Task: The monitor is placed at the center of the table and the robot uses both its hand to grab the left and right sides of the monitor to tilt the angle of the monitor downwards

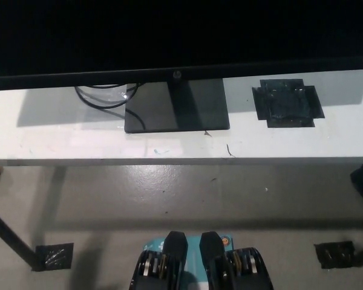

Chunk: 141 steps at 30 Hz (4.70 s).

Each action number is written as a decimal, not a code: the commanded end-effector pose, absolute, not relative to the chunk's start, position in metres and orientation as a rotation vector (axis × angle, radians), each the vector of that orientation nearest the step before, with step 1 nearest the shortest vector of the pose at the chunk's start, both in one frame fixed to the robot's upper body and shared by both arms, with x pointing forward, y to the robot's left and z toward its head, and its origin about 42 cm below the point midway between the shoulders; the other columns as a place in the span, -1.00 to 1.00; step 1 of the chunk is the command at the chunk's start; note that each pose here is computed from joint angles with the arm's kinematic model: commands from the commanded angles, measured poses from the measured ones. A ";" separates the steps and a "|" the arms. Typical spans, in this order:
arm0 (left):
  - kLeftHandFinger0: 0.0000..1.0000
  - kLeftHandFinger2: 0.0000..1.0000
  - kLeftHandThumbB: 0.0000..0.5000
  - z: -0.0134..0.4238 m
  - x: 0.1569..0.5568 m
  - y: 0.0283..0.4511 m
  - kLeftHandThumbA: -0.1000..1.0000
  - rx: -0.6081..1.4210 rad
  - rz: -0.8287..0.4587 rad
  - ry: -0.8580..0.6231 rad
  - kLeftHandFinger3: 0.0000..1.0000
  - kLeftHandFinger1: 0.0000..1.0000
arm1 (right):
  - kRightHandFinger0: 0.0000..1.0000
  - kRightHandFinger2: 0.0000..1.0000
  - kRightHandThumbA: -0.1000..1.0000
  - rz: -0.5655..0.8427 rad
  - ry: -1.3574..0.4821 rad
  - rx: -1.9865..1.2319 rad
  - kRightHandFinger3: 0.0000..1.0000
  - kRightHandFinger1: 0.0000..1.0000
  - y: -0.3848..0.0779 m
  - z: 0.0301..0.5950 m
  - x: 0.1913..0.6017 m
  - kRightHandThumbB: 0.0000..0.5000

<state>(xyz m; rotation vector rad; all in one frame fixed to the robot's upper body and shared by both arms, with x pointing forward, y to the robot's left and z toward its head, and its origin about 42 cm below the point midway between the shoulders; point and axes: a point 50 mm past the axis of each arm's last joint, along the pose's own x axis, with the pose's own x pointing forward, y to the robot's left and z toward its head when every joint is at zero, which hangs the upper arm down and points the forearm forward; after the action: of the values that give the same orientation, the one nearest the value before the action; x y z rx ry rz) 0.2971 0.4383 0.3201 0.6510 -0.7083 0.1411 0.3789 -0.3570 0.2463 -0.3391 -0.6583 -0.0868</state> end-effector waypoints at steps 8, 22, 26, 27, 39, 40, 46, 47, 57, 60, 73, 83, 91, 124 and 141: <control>1.00 1.00 0.41 0.375 0.353 0.484 0.92 0.876 0.187 -0.599 1.00 1.00 | 1.00 1.00 1.00 0.054 -0.560 -0.254 1.00 1.00 -0.404 0.311 0.456 0.66; 1.00 1.00 0.44 0.395 0.413 0.502 0.85 0.910 0.147 -0.448 1.00 1.00 | 1.00 1.00 0.87 0.365 -0.373 -0.177 1.00 1.00 -0.411 0.377 0.511 0.77; 1.00 1.00 0.54 0.395 0.427 0.503 0.84 0.899 0.150 -0.413 1.00 1.00 | 1.00 1.00 0.65 0.425 -0.319 -0.089 1.00 1.00 -0.409 0.389 0.518 0.96; 1.00 1.00 0.62 0.397 0.432 0.503 0.85 0.910 0.151 -0.418 1.00 1.00 | 1.00 1.00 0.59 0.465 -0.288 -0.053 1.00 1.00 -0.407 0.392 0.521 1.00; 1.00 1.00 0.73 0.404 0.451 0.494 1.00 1.018 0.104 -0.380 1.00 1.00 | 1.00 1.00 0.48 0.675 -0.206 -0.173 1.00 1.00 -0.377 0.422 0.534 0.96; 1.00 1.00 0.70 0.405 0.453 0.493 1.00 1.014 0.089 -0.381 1.00 1.00 | 1.00 1.00 0.51 0.686 -0.205 -0.201 1.00 1.00 -0.375 0.425 0.536 0.99; 1.00 1.00 0.76 0.409 0.466 0.486 0.97 1.023 0.056 -0.360 1.00 1.00 | 1.00 1.00 0.37 0.710 -0.140 -0.259 1.00 1.00 -0.368 0.441 0.541 1.00; 1.00 1.00 0.76 0.410 0.467 0.485 0.97 1.030 0.052 -0.359 1.00 1.00 | 1.00 1.00 0.35 0.709 -0.133 -0.267 1.00 1.00 -0.367 0.442 0.542 1.00; 1.00 1.00 0.99 0.423 0.500 0.456 0.90 0.985 -0.076 -0.350 1.00 1.00 | 1.00 1.00 0.25 0.753 -0.038 -0.509 1.00 1.00 -0.364 0.459 0.533 1.00; 1.00 1.00 1.00 0.425 0.502 0.449 0.95 1.011 -0.078 -0.340 1.00 1.00 | 1.00 1.00 0.10 0.792 0.000 -0.572 1.00 1.00 -0.351 0.464 0.534 0.94; 1.00 1.00 0.81 0.392 0.490 0.471 0.79 1.109 -0.099 -0.265 1.00 1.00 | 1.00 1.00 0.13 0.859 0.056 -0.701 1.00 1.00 -0.302 0.456 0.558 1.00; 1.00 1.00 0.64 0.369 0.488 0.476 0.69 1.163 -0.119 -0.219 1.00 1.00 | 1.00 1.00 0.05 0.882 0.073 -0.615 1.00 1.00 -0.288 0.434 0.564 1.00; 1.00 1.00 0.58 0.359 0.491 0.472 0.66 1.136 -0.128 -0.239 1.00 1.00 | 1.00 1.00 0.61 0.897 0.036 -0.292 1.00 1.00 -0.288 0.395 0.567 1.00; 1.00 1.00 0.66 0.361 0.501 0.461 0.72 1.135 -0.134 -0.198 1.00 1.00 | 1.00 1.00 0.35 0.802 0.185 -0.460 1.00 1.00 -0.331 0.368 0.568 1.00; 1.00 1.00 0.72 0.368 0.524 0.427 0.82 1.176 -0.168 -0.215 1.00 1.00 | 1.00 1.00 0.74 0.719 0.161 -0.769 1.00 1.00 -0.269 0.366 0.588 1.00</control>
<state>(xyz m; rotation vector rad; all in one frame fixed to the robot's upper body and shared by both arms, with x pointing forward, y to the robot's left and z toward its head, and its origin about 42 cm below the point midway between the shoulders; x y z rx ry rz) 0.5000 0.4710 0.3251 1.1495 -0.0473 -0.1347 0.5696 -0.3609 0.3608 -0.6253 0.2968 0.5794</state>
